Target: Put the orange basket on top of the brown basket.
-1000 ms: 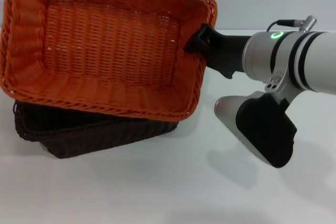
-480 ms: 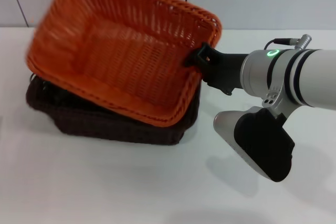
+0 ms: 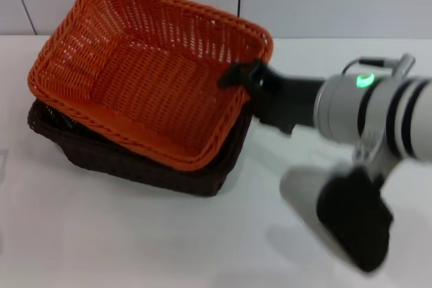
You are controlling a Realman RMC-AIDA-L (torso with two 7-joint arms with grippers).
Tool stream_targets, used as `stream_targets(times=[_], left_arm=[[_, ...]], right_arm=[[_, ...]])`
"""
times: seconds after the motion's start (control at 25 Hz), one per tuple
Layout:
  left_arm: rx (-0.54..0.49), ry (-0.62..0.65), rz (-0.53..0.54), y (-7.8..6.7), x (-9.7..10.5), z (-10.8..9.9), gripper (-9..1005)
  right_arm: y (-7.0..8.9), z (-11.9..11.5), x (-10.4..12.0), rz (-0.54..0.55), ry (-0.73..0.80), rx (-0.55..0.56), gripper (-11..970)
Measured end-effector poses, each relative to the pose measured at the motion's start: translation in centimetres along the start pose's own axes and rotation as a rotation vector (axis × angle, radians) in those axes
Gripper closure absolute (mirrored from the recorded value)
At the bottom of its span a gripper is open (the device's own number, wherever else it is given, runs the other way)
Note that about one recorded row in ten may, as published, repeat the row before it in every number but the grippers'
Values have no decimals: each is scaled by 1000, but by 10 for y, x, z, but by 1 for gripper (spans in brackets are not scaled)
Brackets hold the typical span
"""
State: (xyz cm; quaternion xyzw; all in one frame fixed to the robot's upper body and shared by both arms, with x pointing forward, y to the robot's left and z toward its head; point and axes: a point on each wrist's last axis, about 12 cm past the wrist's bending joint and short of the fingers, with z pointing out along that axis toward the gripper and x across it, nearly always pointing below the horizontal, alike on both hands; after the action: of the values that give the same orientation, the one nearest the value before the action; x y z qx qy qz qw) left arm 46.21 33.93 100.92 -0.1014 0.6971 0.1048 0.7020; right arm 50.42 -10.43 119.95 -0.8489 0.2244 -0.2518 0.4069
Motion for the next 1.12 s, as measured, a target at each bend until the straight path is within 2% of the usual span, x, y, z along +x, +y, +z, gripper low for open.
stream_targets(times=[0.04,0.12,0.16,0.28,0.32,0.36,0.4,0.52,0.56,0.6,0.72,0.8,0.88,0.92,0.96,1.0,1.12], left_arm=[[1,0,0,0,0,1,187],[3,-1,1,-1,0,1,188],[7,-2,3,-1,-1,2,188],[9,-1,6,-1,-1,2,188],[11,-1,9,-1,-1,2,188],[11,2,14,0,0,1,188],[11,2,14,0,0,1,188],[7,4,14,1,1,0,188],[5,3,12,2,1,0,188],[3,3,11,2,1,-1,188],[-1,0,9,3,0,0,187],[-2,-2,8,3,0,1,187],[0,-7,7,1,-1,3,187],[1,-9,7,1,-2,4,187],[1,-9,7,1,-2,4,187],[2,-10,10,1,-2,5,187],[2,-19,9,0,-4,7,187]], right_arm=[[0,0,0,0,0,0,406],[4,-6,-17,11,-44,-9,409],[10,-10,-33,24,-88,-40,411],[17,-11,-44,48,-123,-78,411],[19,-12,-49,71,-136,-84,411],[16,-12,-59,174,-165,-59,411],[16,-12,-59,174,-165,-59,411],[6,-7,-63,515,-209,86,412],[2,0,-56,799,-215,243,412],[2,0,-56,799,-215,243,412],[4,-4,-31,1209,-160,548,412],[23,-13,-8,1452,-54,765,412],[51,-20,13,1576,82,953,412],[69,-24,22,1613,155,1048,412],[107,-30,35,1657,280,1194,412],[107,-30,35,1657,280,1194,412],[163,-45,49,1779,376,1363,413]])
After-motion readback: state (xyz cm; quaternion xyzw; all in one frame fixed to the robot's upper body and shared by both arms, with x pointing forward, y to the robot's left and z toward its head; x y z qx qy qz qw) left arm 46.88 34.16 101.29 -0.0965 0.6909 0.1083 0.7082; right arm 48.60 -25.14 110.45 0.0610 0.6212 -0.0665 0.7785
